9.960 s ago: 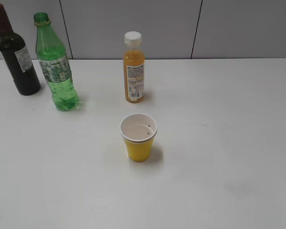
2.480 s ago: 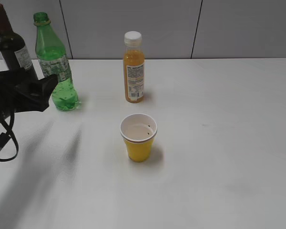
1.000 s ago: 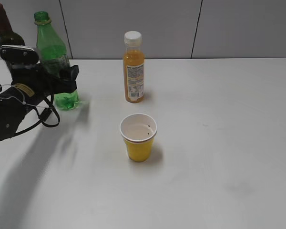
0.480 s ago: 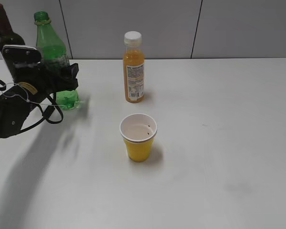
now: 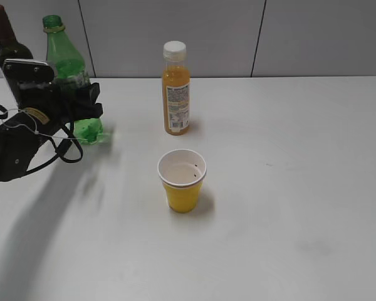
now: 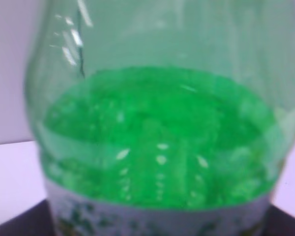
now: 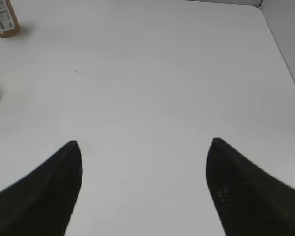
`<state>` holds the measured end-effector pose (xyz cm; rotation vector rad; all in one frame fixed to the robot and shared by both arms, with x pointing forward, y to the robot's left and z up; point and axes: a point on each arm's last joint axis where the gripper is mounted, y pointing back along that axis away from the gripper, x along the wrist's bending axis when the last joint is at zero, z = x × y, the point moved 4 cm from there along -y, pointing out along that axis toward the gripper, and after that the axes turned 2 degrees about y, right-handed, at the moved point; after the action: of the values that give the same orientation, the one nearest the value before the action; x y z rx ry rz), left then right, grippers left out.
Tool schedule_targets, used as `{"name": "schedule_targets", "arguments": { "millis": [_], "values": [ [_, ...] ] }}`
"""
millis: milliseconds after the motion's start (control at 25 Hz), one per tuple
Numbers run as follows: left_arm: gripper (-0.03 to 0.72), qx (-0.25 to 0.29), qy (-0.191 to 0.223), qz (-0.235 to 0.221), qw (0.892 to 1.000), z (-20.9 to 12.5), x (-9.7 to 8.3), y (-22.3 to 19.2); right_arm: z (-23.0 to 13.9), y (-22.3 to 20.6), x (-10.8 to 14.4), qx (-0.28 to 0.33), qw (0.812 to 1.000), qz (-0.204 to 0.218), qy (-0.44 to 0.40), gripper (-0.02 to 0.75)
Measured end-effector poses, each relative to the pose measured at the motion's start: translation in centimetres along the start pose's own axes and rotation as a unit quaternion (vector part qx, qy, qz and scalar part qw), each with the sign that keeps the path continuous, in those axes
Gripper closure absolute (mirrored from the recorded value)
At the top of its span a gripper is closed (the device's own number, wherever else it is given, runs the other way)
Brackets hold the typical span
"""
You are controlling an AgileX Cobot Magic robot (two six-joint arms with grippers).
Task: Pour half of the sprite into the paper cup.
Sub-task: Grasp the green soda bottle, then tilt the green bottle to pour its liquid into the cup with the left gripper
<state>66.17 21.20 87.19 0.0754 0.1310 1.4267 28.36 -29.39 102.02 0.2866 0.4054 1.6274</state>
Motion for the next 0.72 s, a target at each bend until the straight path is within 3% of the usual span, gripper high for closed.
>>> {"name": "schedule_targets", "arguments": {
  "millis": [400,720],
  "values": [
    [0.235,0.025,0.004,0.011,1.000,1.5,0.4,2.8,0.0,0.0,0.0,0.000,1.000,0.000,0.000,0.146],
    [0.235,-0.015,-0.060,0.072,0.995,4.1,0.3,7.8,0.0,0.0,0.0,0.000,1.000,0.000,0.000,0.146]
  ]
}}
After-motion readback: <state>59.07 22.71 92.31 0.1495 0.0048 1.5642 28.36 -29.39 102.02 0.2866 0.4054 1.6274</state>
